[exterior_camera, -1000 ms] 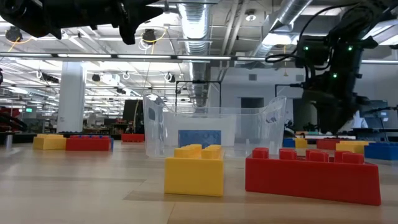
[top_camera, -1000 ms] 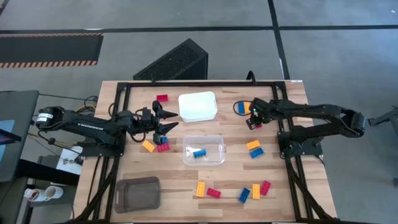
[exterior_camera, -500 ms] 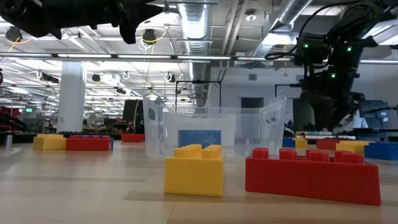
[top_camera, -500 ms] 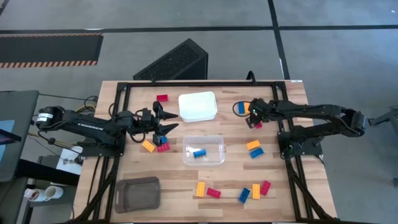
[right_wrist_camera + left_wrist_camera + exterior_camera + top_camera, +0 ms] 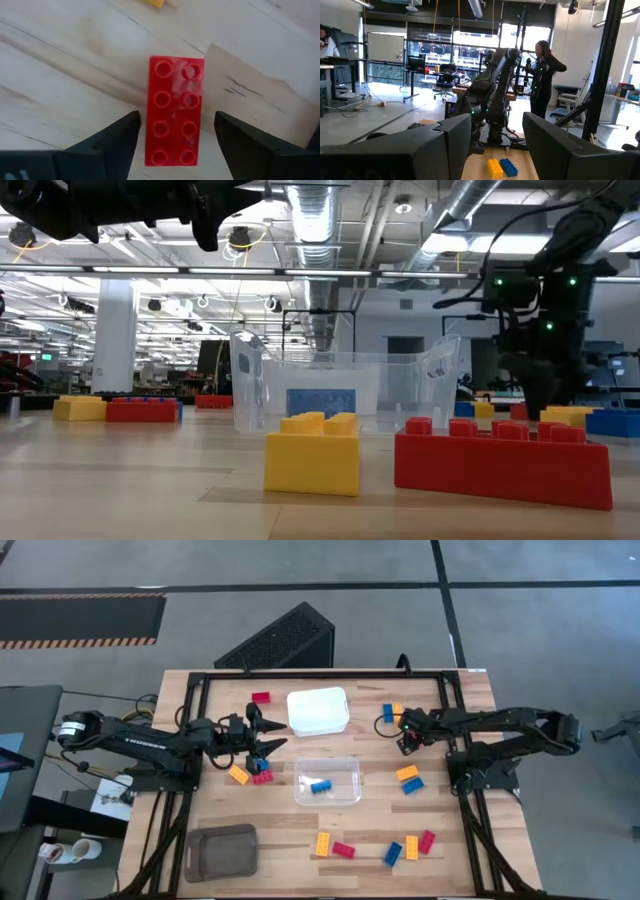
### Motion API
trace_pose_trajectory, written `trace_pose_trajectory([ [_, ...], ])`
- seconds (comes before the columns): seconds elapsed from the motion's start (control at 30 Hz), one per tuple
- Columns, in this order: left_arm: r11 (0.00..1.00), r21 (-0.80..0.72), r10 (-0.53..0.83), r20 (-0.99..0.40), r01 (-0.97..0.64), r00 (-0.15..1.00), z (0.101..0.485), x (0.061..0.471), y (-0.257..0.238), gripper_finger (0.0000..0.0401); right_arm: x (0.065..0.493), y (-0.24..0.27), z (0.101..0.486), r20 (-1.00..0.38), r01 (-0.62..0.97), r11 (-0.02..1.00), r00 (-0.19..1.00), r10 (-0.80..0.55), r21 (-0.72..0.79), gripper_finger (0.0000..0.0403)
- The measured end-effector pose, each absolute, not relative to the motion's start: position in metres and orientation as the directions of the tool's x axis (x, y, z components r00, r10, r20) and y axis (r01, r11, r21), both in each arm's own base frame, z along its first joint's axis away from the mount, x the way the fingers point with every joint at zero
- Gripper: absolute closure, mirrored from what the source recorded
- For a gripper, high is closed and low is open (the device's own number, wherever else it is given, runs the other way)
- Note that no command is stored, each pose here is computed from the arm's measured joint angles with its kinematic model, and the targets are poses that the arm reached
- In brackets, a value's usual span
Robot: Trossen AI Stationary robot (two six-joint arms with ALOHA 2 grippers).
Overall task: Sort & place blocks by color
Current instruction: Put the red game piece into the white bin
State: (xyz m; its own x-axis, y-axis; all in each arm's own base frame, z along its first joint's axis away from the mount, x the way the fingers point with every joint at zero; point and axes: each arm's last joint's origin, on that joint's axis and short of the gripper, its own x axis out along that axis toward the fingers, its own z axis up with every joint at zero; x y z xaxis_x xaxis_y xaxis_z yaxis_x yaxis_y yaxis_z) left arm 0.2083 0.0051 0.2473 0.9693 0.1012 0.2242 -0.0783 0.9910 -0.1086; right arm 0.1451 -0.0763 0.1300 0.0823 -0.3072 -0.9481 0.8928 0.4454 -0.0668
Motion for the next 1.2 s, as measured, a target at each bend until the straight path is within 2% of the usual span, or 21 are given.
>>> trace_pose_trajectory([
  [0.2,0.991,-0.109,0.102,0.224,-0.079,0.969,0.247,0.208,0.005,0.0232,0.142,-0.075,0.124,-0.953,0.891,0.451,0.095,-0.289,-0.048,0.0129],
  [0.3,0.991,-0.106,0.103,0.224,-0.081,0.969,0.247,0.208,0.005,0.0232,0.143,-0.075,0.125,-0.950,0.889,0.456,0.109,-0.293,-0.038,0.0160],
  [0.53,0.990,-0.091,0.124,0.223,-0.106,0.967,0.247,0.208,0.006,0.0232,0.144,-0.074,0.128,-0.939,0.884,0.467,0.142,-0.313,-0.021,0.0269],
  [0.67,0.990,-0.094,0.124,0.223,-0.105,0.967,0.247,0.208,0.006,0.0232,0.144,-0.069,0.132,-0.933,0.871,0.491,0.188,-0.308,0.013,0.0272],
  [0.8,0.990,-0.097,0.123,0.223,-0.104,0.967,0.247,0.208,0.006,0.0232,0.148,-0.064,0.143,-0.904,0.843,0.524,0.309,-0.295,0.117,0.0272],
  [0.9,0.991,-0.075,0.125,0.224,-0.111,0.966,0.247,0.208,0.006,0.0232,0.158,-0.062,0.156,-0.823,0.793,0.563,0.469,-0.320,0.233,0.0269],
  [1.07,0.984,-0.072,0.176,0.253,-0.163,0.951,0.250,0.207,0.007,0.0232,0.180,-0.065,0.188,-0.544,0.624,0.676,0.750,-0.377,0.391,0.0250],
  [1.2,0.984,-0.074,0.175,0.268,-0.161,0.947,0.252,0.207,0.007,0.0232,0.196,-0.072,0.212,-0.355,0.529,0.744,0.843,-0.405,0.408,0.0260],
])
